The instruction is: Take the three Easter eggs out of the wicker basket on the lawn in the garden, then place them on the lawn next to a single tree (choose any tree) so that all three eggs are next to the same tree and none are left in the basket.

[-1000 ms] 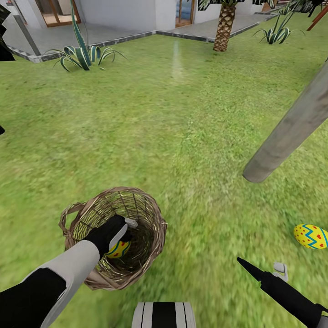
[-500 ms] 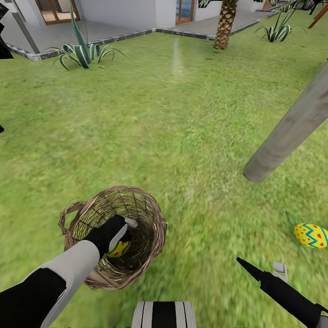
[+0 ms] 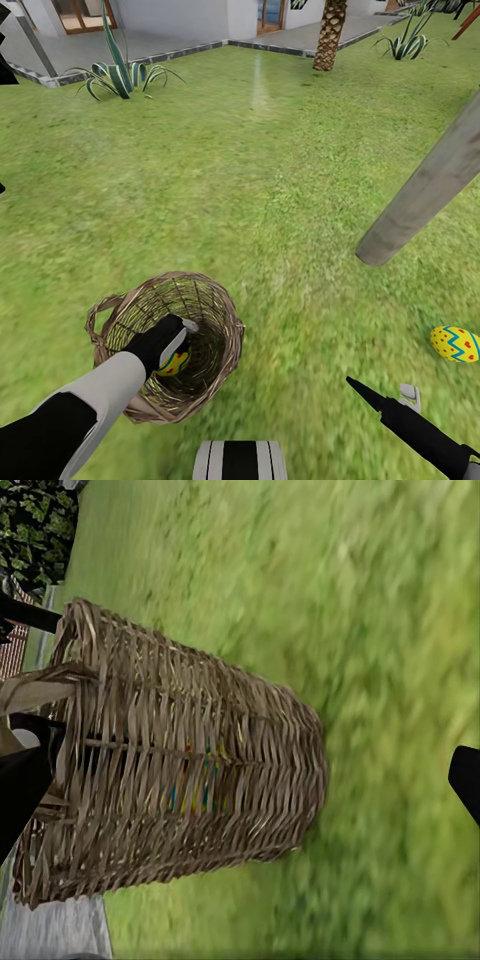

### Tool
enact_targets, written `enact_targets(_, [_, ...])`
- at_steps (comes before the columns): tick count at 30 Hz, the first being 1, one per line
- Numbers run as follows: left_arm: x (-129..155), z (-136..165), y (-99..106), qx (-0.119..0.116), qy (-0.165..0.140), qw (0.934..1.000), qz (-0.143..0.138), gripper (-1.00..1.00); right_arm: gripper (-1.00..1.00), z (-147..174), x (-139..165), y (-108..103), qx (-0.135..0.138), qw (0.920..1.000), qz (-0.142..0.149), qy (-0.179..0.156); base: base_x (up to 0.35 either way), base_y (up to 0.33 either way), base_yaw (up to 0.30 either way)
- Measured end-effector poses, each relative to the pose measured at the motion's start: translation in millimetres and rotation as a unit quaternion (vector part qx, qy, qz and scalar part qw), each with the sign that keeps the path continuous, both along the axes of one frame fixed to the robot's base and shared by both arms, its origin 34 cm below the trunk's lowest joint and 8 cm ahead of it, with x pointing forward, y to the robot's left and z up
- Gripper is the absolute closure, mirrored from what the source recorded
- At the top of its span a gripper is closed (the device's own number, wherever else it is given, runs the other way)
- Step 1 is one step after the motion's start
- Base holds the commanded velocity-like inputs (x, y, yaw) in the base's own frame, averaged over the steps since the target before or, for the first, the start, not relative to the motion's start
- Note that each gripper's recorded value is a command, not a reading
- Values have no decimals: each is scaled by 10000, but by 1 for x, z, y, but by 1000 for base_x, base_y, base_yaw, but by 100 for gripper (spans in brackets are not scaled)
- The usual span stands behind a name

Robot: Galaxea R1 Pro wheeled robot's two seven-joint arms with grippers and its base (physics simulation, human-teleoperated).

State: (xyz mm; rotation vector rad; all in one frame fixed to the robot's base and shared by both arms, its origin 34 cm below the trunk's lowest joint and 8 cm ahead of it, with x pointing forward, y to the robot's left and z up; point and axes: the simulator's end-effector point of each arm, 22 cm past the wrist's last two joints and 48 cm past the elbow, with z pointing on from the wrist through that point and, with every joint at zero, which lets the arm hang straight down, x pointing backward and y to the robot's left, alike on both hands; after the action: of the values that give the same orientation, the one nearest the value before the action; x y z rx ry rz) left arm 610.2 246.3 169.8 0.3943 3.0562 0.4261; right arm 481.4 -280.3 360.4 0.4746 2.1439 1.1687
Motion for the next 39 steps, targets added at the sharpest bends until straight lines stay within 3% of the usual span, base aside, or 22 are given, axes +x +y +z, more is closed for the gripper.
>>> enact_targets(26, [-2,-1,-3,-81,44,10000,10,-100,-100,0,0,0,-8,10000,0,5,0,0,0])
enact_targets(39, [-13,-12,-13,-320,236,9992,9,-100,-100,-6,-2,0,-10,10000,-3,67,0,0,0])
